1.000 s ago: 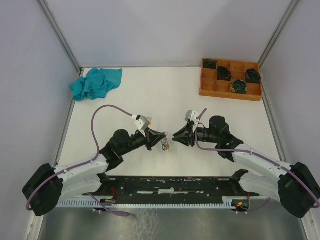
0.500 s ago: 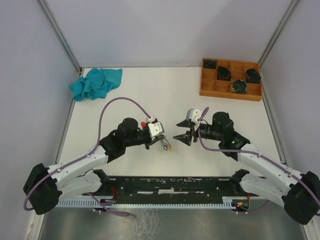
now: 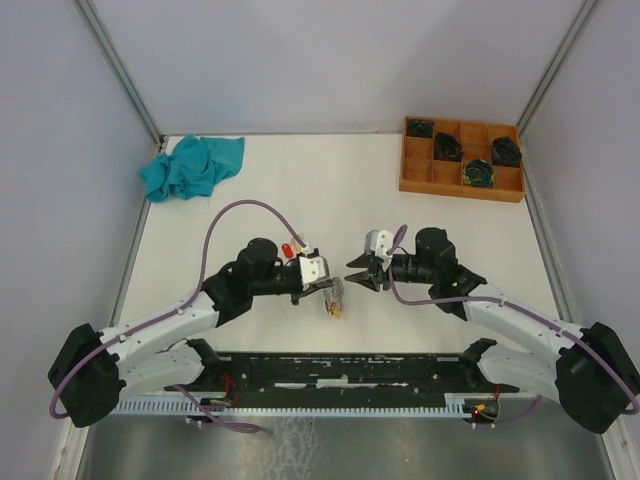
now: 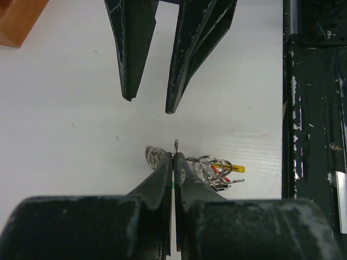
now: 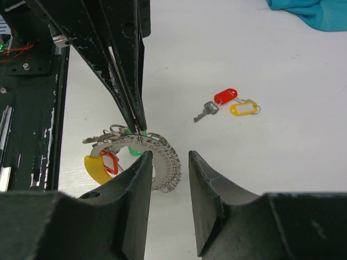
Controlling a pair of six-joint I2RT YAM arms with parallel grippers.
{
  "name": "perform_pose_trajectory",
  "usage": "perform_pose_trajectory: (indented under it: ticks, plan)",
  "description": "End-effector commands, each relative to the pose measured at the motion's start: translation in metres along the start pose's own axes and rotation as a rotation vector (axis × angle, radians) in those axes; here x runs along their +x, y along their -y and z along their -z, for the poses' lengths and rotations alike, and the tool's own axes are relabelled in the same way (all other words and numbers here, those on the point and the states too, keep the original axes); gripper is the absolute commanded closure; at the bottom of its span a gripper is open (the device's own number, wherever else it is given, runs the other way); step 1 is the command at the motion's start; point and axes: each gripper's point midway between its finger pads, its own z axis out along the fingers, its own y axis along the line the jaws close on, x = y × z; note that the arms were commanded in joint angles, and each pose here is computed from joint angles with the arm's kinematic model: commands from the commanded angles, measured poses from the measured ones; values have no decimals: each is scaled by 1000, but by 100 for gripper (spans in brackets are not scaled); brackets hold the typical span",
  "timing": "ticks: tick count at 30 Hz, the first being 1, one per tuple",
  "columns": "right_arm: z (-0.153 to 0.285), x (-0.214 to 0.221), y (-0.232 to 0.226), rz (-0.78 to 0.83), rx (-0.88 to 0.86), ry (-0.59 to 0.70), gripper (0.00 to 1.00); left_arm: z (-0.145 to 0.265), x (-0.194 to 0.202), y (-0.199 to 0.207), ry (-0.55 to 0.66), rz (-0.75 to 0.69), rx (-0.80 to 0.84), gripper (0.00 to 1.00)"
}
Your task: Put the keys on the keyring
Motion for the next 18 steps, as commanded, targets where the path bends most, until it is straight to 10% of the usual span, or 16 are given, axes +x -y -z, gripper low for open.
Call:
perform_pose_trajectory:
  ticks: [1,18]
  plan:
    - [-5,-13,-7,124,-51,82,60,-4,-21,2,112,-78,27,97]
    - [-22,5,-31,178,-154,25,65,-7,-16,1,110,-63,21,97]
